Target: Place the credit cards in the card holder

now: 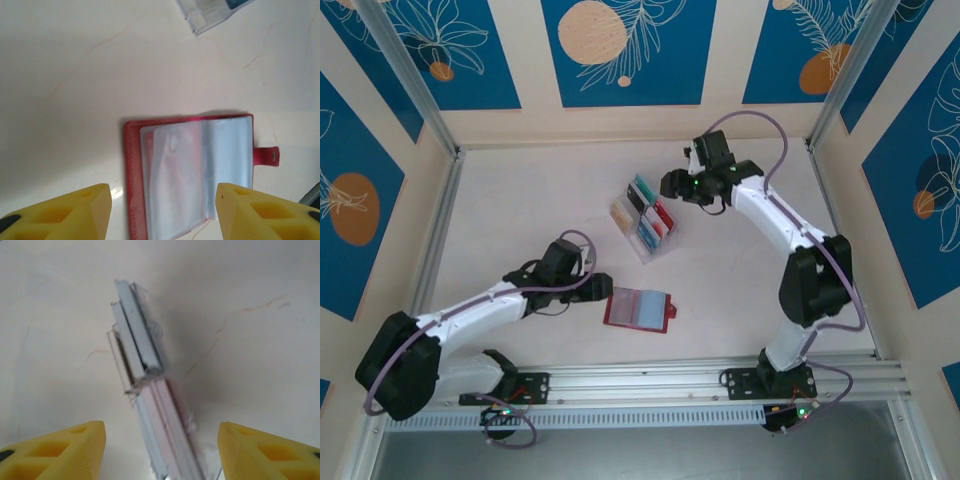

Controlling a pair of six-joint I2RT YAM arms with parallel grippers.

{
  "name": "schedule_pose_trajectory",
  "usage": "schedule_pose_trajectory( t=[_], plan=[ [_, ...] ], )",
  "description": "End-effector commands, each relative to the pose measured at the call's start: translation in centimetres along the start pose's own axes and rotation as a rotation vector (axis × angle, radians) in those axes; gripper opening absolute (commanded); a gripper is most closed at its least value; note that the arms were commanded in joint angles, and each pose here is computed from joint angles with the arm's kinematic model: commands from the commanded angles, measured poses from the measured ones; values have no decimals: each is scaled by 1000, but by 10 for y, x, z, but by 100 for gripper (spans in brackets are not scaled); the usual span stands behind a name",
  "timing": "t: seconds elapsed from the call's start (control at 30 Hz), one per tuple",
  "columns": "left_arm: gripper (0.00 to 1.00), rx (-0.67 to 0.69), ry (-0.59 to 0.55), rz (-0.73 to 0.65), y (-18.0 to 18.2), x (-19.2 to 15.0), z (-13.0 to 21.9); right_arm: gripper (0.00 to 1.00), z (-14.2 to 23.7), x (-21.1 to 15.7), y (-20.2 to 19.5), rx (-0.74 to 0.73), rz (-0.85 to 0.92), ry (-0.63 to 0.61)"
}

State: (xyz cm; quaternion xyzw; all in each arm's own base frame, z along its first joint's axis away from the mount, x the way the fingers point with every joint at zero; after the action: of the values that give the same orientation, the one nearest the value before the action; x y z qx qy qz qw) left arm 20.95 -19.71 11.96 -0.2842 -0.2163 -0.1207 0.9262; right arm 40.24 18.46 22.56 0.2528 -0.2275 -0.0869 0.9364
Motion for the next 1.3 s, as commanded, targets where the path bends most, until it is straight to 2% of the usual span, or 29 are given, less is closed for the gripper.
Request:
schedule_pose_trajectory(
  t=[0.0, 0.2, 0.37, 0.7, 0.87, 1.27],
  plan=[
    [57, -43, -24, -28, -8, 15, -2, 60, -20, -9, -10, -40, 41, 128],
    [57, -47, -16, -14, -4, 17, -8, 52, -41, -19, -10, -5, 37, 232],
    [57, -36, -11, -1, 1, 20, -14, 45, -36, -29, -6, 52, 32, 258],
    [56, -52, 15, 27, 4, 21, -32, 44, -28, -43, 0, 22, 73, 267],
    [56, -52, 22, 30, 5, 24, -36, 38, -26, -43, 2, 16, 83, 265],
    [56, -78, 8, 34, -3, 45, -41, 35, -23, -42, 8, 132, 37, 310]
  ],
)
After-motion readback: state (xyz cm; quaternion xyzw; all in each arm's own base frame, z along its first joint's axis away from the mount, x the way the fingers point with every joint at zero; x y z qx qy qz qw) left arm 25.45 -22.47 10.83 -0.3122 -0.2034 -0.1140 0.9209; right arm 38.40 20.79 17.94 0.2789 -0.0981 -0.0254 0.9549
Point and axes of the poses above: each hand's point on the last joint's axis, 136 mm out from that joint toward the fingers, its own z axis back along the fingers, its own y axis along the line the jaws close on, x = y × z, the point moved 5 cm from there along z, back along the fingers, and after that the axes turned 11 degrees about -z, right-handed, at the moved point
